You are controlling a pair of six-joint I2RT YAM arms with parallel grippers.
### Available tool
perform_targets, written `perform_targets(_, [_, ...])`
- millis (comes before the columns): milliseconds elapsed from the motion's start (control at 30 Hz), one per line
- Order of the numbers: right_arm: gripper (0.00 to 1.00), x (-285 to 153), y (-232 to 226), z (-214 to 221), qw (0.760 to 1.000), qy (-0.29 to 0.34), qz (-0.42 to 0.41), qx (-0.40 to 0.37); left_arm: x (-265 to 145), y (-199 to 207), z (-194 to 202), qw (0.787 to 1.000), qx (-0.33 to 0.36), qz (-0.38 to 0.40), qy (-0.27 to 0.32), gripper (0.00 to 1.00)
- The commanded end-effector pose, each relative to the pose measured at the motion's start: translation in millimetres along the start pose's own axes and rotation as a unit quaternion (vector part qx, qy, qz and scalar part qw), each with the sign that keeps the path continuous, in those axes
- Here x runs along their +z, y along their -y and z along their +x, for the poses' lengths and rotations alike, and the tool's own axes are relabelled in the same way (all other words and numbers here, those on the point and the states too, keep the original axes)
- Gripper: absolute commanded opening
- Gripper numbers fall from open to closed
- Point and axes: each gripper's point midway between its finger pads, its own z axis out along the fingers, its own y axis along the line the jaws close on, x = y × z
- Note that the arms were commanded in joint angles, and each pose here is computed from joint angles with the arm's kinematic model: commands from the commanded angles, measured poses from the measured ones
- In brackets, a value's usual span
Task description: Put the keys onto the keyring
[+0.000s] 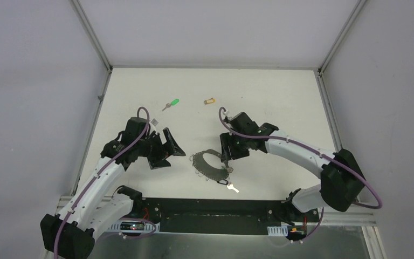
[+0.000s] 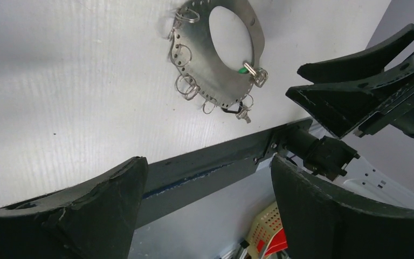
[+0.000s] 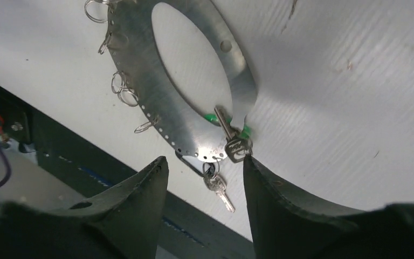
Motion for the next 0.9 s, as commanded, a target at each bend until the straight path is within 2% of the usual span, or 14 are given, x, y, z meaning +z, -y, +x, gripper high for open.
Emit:
perform_targets(0, [0.54, -12, -16, 16, 0.991, -0.008, -0.065, 0.115, 11, 30, 3, 0.998, 0.006, 0.063, -0.002, 0.87])
perform_targets(100, [0.51, -13, -21, 27, 0.989, -0.022, -0.084, 0.12, 29, 34, 17, 0.998, 0.036, 0.049, -0.021, 0.86])
perform_targets(200, [0.51, -12, -22, 30, 0.988, -0.03, -0.094, 0.121, 52, 35, 33, 0.996, 0.069, 0.029, -0.047, 0.81])
perform_targets(433, [0.49, -12, -28, 29, 0.981, -0.037, -0.132, 0.135, 91, 43, 63, 0.977, 0.19, 0.03, -0.091, 0.63])
perform_targets(600, [0.48, -15, -21, 30, 0.977, -0.033, -0.142, 0.154, 111, 38, 81, 0.961, 0.25, 0.01, -0.118, 0.5])
perform_targets(867, [0.48, -22, -11, 28, 0.973, -0.022, -0.152, 0.17, 132, 26, 95, 0.946, 0.297, -0.057, -0.119, 0.49])
